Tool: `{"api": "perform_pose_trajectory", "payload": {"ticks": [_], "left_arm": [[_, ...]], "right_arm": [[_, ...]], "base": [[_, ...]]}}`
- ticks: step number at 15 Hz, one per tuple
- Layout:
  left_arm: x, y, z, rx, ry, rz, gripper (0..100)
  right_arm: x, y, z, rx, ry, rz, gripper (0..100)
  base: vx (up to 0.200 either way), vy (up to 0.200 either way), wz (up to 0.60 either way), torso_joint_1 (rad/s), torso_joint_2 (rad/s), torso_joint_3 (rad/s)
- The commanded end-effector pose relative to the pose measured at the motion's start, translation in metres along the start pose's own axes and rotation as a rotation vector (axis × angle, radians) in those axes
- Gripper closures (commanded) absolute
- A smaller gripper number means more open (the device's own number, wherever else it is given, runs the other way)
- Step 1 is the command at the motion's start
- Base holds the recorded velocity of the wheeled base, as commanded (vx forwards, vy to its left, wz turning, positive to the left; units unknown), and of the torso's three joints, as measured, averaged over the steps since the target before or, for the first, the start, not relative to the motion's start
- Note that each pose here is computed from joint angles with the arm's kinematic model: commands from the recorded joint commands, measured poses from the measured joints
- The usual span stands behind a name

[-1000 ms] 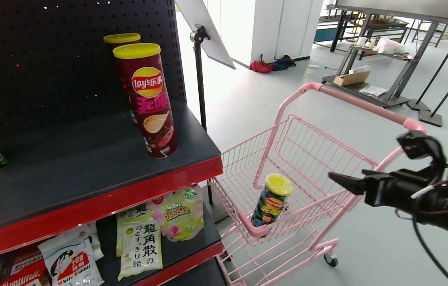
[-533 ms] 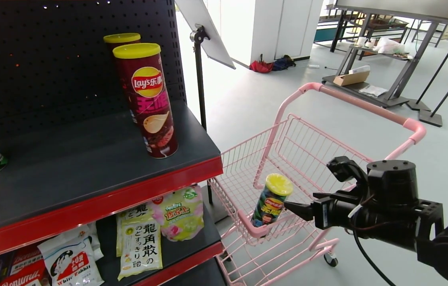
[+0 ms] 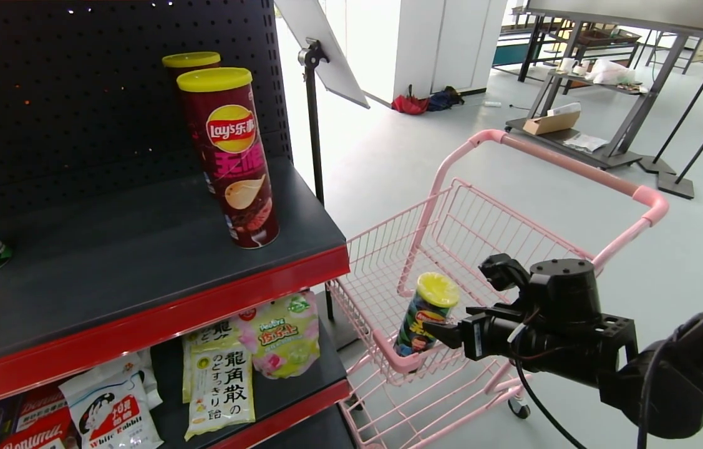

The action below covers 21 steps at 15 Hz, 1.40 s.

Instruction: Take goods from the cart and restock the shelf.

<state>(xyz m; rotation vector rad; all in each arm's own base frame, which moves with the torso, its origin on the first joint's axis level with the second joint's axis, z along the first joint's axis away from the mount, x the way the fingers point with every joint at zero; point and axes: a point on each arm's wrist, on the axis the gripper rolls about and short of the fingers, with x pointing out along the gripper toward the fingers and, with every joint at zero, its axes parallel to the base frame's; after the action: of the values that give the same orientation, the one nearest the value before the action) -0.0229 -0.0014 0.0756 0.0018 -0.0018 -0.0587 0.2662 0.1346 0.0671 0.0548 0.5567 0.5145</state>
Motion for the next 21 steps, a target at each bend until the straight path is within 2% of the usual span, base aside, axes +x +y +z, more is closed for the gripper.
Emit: {"api": "perform_pose_trajectory", "payload": {"ticks": [1, 8, 10, 11, 21], "left_arm": [[0.000, 0.000, 0.000, 0.000, 0.000, 0.000, 0], [0.000, 0.000, 0.000, 0.000, 0.000, 0.002, 0], [0.000, 0.000, 0.000, 0.000, 0.000, 0.002, 0], [0.000, 0.000, 0.000, 0.000, 0.000, 0.002, 0], [0.000, 0.000, 0.000, 0.000, 0.000, 0.002, 0]], "right_arm": [[0.014, 0.007, 0.002, 0.005, 0.000, 0.020, 0], [0.039, 0.004, -0.010, 0.020, 0.044, -0.018, 0], [0.046, 0.003, -0.010, 0.018, 0.023, -0.012, 0], [0.057, 0.001, -0.009, 0.017, -0.020, -0.009, 0], [0.082, -0.015, -0.006, 0.036, -0.051, -0.061, 0]], "base": [[0.000, 0.000, 0.00, 0.000, 0.00, 0.000], [0.000, 0.000, 0.00, 0.000, 0.00, 0.000], [0.000, 0.000, 0.00, 0.000, 0.00, 0.000], [0.000, 0.000, 0.00, 0.000, 0.00, 0.000], [0.000, 0.000, 0.00, 0.000, 0.00, 0.000]]}}
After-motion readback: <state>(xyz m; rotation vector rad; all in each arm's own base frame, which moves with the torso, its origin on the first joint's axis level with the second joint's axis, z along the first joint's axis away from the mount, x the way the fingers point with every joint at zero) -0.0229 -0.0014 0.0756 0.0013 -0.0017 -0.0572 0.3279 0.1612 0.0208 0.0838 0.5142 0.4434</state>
